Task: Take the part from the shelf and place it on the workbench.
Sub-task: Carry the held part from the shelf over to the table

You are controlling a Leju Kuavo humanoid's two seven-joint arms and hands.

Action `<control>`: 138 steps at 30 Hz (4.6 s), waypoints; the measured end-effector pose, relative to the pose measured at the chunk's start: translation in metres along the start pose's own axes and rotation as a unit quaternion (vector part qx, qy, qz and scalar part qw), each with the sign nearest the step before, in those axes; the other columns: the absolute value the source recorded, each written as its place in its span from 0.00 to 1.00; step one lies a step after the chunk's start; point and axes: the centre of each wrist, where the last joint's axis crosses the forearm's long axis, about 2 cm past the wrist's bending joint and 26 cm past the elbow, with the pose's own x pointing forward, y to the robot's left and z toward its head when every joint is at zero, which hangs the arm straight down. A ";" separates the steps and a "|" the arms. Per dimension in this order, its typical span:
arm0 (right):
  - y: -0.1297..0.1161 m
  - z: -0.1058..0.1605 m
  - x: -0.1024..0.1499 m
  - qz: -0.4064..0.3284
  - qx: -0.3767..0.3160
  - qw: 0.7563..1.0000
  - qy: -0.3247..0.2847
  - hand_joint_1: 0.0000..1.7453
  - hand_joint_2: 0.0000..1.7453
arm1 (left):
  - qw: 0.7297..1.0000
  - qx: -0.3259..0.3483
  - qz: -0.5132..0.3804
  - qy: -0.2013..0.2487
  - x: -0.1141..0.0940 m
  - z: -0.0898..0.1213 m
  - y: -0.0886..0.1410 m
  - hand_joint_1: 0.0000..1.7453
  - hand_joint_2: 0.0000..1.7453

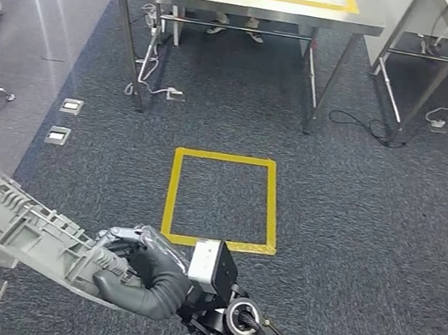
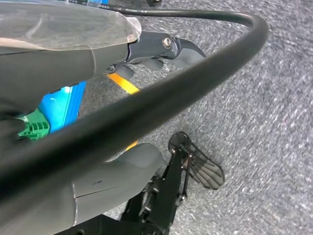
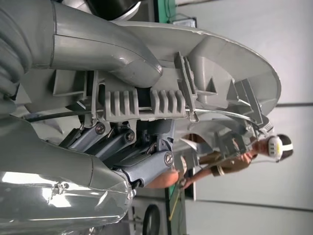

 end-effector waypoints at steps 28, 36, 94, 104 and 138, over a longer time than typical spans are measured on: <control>-0.001 -0.001 0.000 -0.028 -0.011 0.999 -0.017 0.98 1.00 | 1.000 0.006 -0.008 0.002 -0.002 -0.001 0.008 0.00 1.00; -0.002 0.003 -0.003 -0.030 -0.015 0.999 -0.013 0.98 1.00 | 1.000 0.007 -0.007 0.003 -0.003 -0.001 0.008 0.00 1.00; -0.004 0.003 -0.003 -0.030 -0.029 0.999 -0.022 0.98 1.00 | 1.000 0.003 -0.005 -0.003 0.002 -0.001 0.005 0.00 1.00; -0.005 0.007 -0.005 -0.031 -0.040 0.999 -0.019 0.98 1.00 | 1.000 0.004 -0.008 -0.005 0.003 -0.001 0.006 0.00 1.00; -0.006 0.006 -0.005 -0.031 -0.039 0.998 -0.022 0.98 1.00 | 1.000 0.003 -0.005 -0.003 0.003 0.000 0.001 0.00 1.00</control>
